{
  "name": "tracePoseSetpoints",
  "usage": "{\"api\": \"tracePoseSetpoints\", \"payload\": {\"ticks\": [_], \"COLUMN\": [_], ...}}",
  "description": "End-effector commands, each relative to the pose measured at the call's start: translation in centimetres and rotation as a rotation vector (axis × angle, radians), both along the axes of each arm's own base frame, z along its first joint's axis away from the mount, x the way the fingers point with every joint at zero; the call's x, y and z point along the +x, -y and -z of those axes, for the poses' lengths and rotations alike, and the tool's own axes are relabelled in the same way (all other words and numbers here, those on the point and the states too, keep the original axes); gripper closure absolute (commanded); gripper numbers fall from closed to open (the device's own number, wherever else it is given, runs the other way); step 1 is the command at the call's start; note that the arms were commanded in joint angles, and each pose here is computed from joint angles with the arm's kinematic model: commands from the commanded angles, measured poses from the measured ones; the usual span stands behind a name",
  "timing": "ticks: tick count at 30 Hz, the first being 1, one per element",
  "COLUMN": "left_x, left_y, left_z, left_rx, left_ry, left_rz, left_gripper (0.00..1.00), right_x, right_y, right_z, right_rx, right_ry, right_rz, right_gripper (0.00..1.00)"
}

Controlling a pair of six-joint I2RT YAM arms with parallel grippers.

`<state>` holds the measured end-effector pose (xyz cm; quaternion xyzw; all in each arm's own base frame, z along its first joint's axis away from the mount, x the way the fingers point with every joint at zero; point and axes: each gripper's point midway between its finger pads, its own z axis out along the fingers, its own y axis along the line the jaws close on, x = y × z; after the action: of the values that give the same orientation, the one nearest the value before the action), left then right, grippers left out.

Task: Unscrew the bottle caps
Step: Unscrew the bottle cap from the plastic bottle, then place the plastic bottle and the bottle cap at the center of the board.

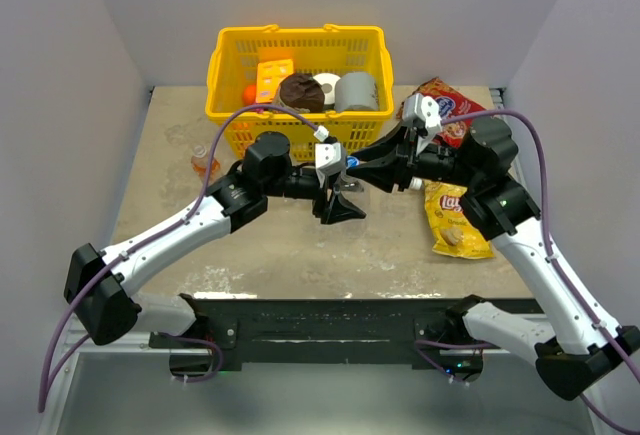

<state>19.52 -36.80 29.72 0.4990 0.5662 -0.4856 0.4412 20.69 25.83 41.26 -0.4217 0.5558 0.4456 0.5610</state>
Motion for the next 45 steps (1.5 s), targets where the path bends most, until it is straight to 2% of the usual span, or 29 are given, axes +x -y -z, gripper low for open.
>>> {"api": "tracePoseSetpoints", "payload": {"ticks": [1,17,22,24,28,31,33,38,40,41,45], "left_x": [0.4,4.0,6.2,6.7,6.6,6.5,6.6,6.3,6.4,6.4,6.6], "left_y": [0.2,-1.1,-4.0,-5.2,-8.0,-9.3,-10.5,-13.1,-14.5,-14.9,-16.9], "left_z": [-0.8,0.0,0.0,1.3,0.5,0.3,2.4,5.0,6.5,6.9,9.3], "left_rx": [-0.025,0.005,0.008,0.027,0.018,0.009,0.056,0.063,0.085,0.091,0.111], "left_ry": [0.039,0.055,0.046,0.025,0.052,0.054,0.012,-0.071,-0.109,-0.118,-0.155], "left_rz": [-0.009,-0.188,-0.313,-0.367,-0.482,-0.545,-0.61,-0.758,-0.84,-0.863,-0.978], "left_gripper": [0.79,0.78,0.78,0.78,0.78,0.78,0.78,0.77,0.77,0.77,0.77], "right_x": [0.4,1.7,1.6,1.9,2.3,3.0,3.5,2.8,2.5,2.0,1.8], "right_y": [0.3,3.1,4.2,4.7,5.1,4.2,3.1,-0.4,-1.7,-2.3,-4.3], "right_z": [-1.3,-4.2,-3.5,-3.3,-2.4,0.6,3.5,10.7,11.6,13.8,17.7], "right_rx": [0.034,0.048,0.058,0.059,0.056,0.03,0.022,-0.03,0.009,0.001,-0.012], "right_ry": [0.053,0.094,0.085,0.076,0.06,-0.003,-0.064,-0.177,-0.192,-0.241,-0.265], "right_rz": [0.028,0.252,0.318,0.356,0.393,0.363,0.344,0.336,0.305,0.298,0.314], "right_gripper": [0.83,0.86,0.86,0.86,0.86,0.86,0.86,0.86,0.86,0.86,0.86]}}
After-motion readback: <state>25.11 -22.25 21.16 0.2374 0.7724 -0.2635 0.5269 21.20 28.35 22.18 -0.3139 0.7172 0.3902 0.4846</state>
